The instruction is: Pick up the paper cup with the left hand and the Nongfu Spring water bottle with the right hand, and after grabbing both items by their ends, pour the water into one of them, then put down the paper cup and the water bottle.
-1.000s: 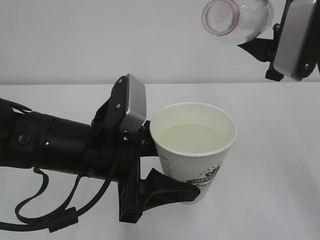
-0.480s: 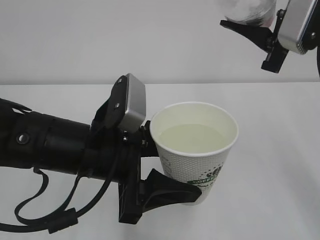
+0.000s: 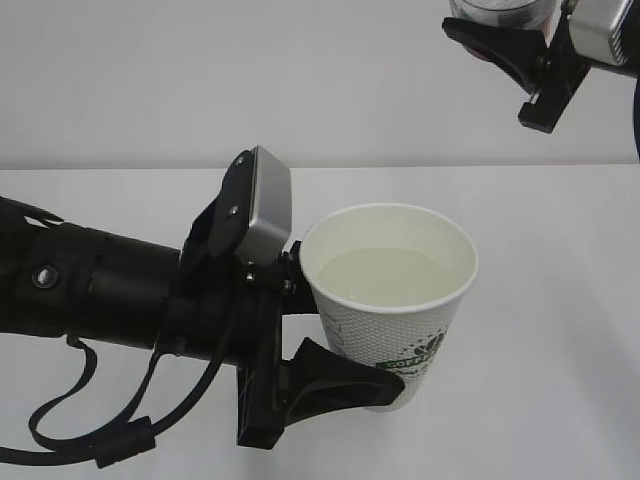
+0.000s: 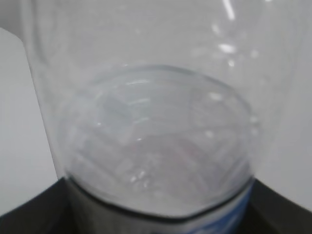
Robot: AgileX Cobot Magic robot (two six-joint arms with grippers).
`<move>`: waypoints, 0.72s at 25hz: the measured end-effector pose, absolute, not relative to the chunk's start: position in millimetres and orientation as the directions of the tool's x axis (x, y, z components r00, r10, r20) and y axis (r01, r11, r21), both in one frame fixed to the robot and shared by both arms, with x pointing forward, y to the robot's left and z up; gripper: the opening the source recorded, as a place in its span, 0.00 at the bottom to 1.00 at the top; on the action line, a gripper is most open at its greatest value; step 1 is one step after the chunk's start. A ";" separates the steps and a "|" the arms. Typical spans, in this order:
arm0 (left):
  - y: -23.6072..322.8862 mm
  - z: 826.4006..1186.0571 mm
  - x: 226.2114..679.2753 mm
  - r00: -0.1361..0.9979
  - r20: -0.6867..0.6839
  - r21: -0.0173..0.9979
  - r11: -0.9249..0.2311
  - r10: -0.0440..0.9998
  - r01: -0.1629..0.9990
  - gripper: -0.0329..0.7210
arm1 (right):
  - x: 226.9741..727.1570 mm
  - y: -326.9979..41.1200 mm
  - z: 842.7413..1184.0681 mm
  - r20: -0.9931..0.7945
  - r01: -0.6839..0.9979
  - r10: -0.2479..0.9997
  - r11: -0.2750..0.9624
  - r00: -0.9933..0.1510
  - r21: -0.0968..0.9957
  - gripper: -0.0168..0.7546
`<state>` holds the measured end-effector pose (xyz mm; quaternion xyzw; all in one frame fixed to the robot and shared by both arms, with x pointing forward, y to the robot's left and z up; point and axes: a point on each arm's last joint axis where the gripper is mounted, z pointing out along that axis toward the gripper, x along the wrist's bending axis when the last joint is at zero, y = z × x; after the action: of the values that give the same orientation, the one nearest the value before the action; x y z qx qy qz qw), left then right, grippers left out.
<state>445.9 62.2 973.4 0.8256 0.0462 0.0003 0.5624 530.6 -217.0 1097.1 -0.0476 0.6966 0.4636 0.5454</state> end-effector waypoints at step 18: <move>62.2 973.5 445.7 0.996 -0.052 0.929 -0.362 0.075 0.076 0.75 | 542.0 -231.9 1106.3 -0.598 -0.402 0.713 0.458 -0.366 0.792 0.65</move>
<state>445.7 62.2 973.5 0.8252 0.0458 -0.0002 0.5629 542.0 -231.9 1106.3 0.1190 0.6528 0.5066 0.5505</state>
